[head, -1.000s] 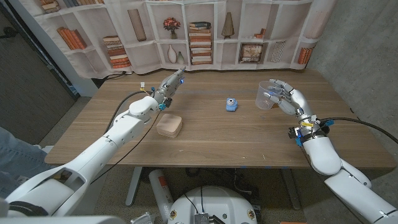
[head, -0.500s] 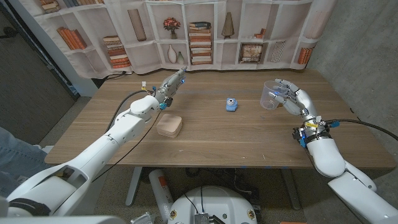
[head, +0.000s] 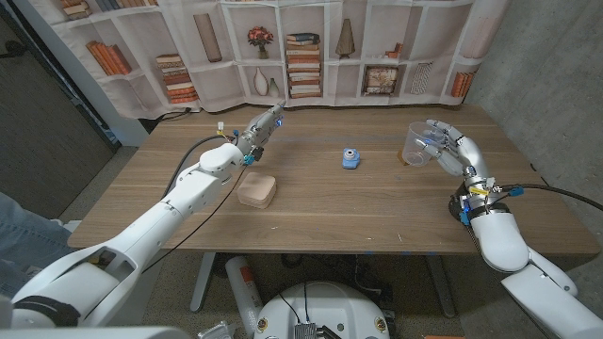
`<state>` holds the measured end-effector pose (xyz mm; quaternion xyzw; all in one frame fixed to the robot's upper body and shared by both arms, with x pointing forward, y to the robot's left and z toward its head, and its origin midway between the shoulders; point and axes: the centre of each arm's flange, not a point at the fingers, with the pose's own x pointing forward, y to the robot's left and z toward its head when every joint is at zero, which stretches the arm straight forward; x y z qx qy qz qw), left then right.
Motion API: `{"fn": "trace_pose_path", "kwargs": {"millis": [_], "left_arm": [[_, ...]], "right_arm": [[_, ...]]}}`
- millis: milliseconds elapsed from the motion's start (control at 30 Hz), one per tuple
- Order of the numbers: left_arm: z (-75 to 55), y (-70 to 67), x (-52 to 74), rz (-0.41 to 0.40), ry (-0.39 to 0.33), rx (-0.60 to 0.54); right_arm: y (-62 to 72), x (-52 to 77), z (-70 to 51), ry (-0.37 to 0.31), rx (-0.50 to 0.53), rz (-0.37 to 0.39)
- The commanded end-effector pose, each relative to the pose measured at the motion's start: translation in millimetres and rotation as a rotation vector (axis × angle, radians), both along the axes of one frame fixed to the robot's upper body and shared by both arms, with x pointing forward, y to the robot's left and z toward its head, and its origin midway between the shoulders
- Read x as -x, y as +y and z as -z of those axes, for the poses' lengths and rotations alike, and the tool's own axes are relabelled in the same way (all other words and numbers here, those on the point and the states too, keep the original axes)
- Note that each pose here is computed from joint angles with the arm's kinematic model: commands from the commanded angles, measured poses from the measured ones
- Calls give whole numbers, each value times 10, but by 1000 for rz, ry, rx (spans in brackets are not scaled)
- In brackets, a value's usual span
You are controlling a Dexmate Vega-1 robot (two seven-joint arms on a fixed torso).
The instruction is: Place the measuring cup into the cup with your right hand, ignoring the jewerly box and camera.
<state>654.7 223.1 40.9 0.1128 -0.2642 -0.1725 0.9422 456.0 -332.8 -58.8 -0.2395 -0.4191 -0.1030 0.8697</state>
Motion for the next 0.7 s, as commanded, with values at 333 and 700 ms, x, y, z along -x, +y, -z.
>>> {"fn": "trace_pose_path", "kwargs": {"millis": [333,700], "left_arm": [[-96,-72,10,1,-11,-23],[-99,-101,8,0,-27,-2]], "right_arm": [[-204,117,68,-9,-50,58],[-298,188,110,-19,-83,95]]}}
